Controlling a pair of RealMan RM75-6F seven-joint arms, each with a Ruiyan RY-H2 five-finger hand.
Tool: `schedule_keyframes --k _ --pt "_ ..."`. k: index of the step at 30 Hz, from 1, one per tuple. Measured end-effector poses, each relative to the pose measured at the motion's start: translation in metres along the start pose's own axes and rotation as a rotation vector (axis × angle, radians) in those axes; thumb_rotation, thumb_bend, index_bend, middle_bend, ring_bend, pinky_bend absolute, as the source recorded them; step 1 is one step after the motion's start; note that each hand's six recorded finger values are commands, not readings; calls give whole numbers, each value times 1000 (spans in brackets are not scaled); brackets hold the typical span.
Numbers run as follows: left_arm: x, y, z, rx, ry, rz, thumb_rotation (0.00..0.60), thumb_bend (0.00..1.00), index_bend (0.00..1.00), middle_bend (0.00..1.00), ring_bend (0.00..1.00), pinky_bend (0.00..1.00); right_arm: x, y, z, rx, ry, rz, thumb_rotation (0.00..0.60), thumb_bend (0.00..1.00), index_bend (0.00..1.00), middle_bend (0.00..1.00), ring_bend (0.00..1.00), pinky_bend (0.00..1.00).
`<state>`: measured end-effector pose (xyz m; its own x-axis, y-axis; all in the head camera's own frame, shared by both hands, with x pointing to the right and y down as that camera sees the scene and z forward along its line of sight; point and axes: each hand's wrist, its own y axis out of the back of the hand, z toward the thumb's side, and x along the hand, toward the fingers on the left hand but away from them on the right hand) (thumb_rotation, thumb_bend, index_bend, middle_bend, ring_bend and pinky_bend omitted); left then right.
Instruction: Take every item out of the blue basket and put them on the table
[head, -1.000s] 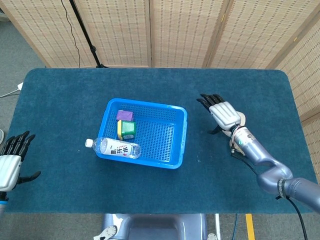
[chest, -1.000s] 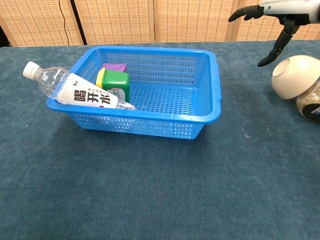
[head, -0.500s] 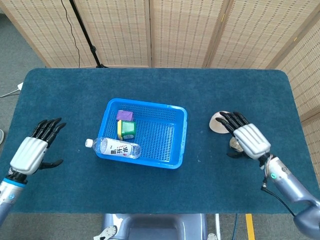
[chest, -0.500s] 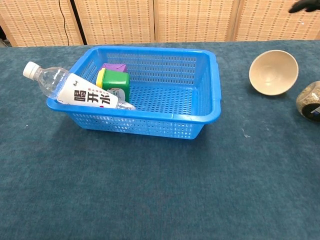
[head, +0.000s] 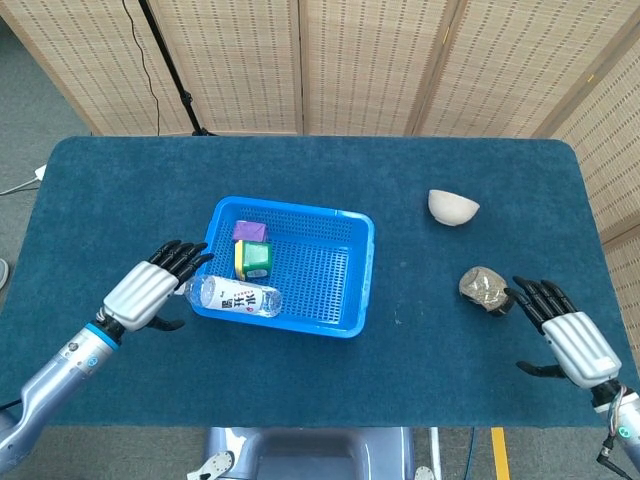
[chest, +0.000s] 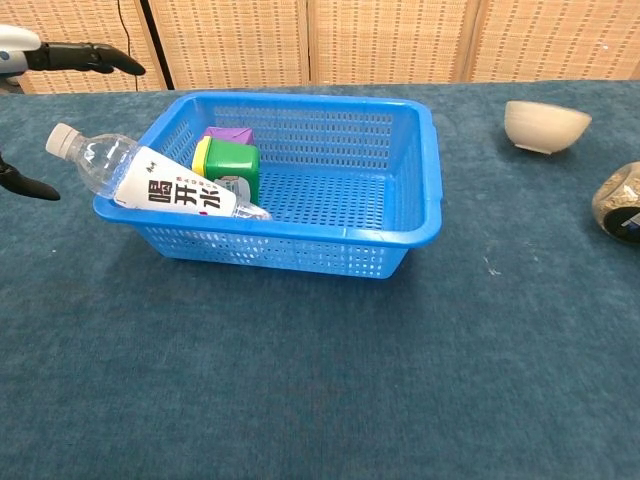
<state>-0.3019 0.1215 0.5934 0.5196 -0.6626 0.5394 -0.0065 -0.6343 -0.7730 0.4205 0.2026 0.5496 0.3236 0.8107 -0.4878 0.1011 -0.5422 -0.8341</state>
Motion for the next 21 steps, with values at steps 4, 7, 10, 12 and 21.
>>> schedule_keyframes --k 4,7,10,12,21 --pt "15 -2 10 -9 -6 -23 600 36 0 0 0 90 19 2 -2 -4 -28 -52 600 0 0 0 0 27" --pt "24 -4 17 -13 -6 -38 600 36 0 0 0 117 32 5 -1 -17 -42 -101 600 0 0 0 0 27" --pt "28 -6 21 -12 -3 -48 600 36 0 0 0 127 38 10 -3 -14 -49 -146 600 0 0 0 0 27" --pt "31 -8 23 -13 2 -57 600 36 0 0 0 166 39 12 -5 -19 -54 -159 600 0 0 0 0 27" --pt "41 -17 26 -13 33 -80 600 52 54 0 62 352 40 17 -11 -38 -71 -190 600 0 0 0 0 28"
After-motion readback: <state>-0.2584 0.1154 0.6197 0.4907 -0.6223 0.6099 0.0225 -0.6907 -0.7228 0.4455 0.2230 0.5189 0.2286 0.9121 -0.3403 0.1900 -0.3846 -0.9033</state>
